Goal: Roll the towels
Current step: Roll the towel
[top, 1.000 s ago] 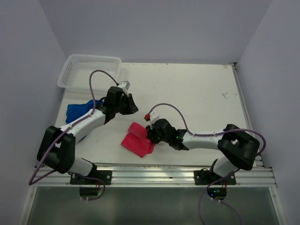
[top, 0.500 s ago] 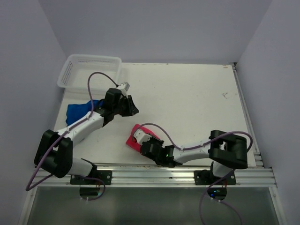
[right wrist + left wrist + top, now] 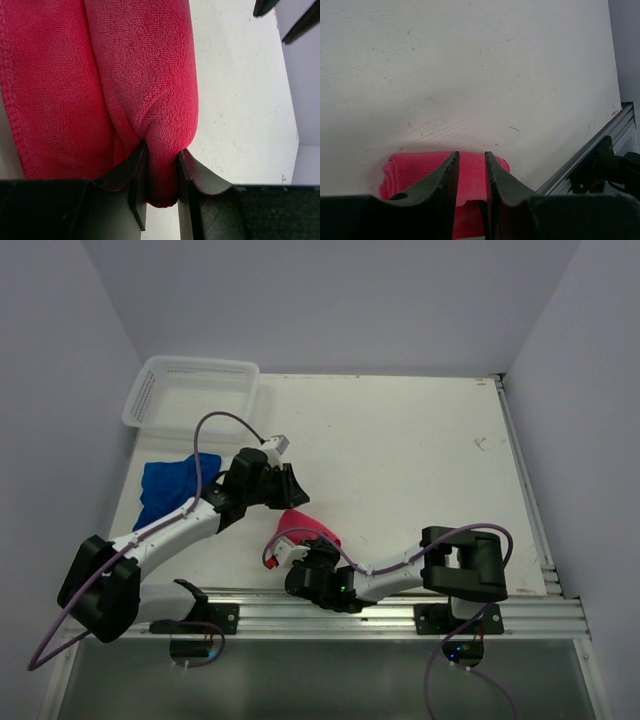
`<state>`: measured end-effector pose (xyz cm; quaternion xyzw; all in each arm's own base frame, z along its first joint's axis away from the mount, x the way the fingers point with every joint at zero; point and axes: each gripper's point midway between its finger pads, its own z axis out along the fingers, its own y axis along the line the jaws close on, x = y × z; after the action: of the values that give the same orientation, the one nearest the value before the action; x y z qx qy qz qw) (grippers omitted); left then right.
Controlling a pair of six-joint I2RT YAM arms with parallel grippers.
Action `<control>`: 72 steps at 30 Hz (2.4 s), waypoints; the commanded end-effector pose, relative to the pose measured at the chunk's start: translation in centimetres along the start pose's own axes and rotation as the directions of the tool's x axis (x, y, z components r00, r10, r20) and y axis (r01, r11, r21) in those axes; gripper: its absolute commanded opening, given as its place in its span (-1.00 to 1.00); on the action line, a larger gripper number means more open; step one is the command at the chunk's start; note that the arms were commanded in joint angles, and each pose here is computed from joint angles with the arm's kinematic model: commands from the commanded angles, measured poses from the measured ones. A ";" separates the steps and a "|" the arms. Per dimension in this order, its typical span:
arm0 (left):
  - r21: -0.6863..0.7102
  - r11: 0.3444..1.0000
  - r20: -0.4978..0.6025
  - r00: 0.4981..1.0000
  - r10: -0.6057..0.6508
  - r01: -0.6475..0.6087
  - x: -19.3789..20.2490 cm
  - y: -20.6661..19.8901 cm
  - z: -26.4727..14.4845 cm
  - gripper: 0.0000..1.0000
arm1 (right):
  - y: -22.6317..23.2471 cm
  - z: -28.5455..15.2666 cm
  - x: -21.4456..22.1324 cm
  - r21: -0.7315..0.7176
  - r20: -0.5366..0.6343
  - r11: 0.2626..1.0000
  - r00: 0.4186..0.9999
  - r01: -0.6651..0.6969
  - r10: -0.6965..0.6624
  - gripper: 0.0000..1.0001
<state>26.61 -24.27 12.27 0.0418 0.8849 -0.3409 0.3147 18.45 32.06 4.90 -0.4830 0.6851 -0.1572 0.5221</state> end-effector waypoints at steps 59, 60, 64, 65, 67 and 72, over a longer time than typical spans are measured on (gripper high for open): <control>-0.086 0.994 -0.101 0.992 -0.078 0.070 9.6 4.3 0.2 -0.41 | 0.4 0.0 1.9 -0.492 -0.464 0.356 0.585 -0.795 0.665 0.19; -0.086 0.994 -0.099 0.992 -0.077 0.069 9.5 4.3 0.2 -0.41 | 0.4 0.0 2.0 -0.493 -0.462 0.358 0.587 -0.793 0.665 0.12; -0.087 0.994 -0.091 0.993 -0.070 0.062 9.2 4.2 0.3 -0.41 | 0.3 -0.2 1.8 -0.522 -0.430 0.364 0.606 -0.771 0.669 -0.27; -0.090 0.994 -0.090 0.993 -0.070 0.062 9.2 4.3 0.3 -0.41 | 0.1 -0.3 1.8 -0.524 -0.421 0.367 0.608 -0.768 0.673 -0.32; -0.090 0.994 -0.087 0.994 -0.065 0.057 8.9 4.2 0.4 -0.41 | -0.3 -0.2 1.5 -0.533 -0.394 0.377 0.617 -0.757 0.681 -0.53; -0.113 0.993 -0.069 0.996 -0.048 0.040 8.1 4.3 0.6 -0.40 | -1.4 0.2 1.4 -0.522 -0.332 0.424 0.634 -0.740 0.698 -0.79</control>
<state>21.78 -23.62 6.09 0.0159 0.8971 -0.3386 0.2834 18.47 30.53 4.03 -0.2708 0.8655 0.3042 0.2914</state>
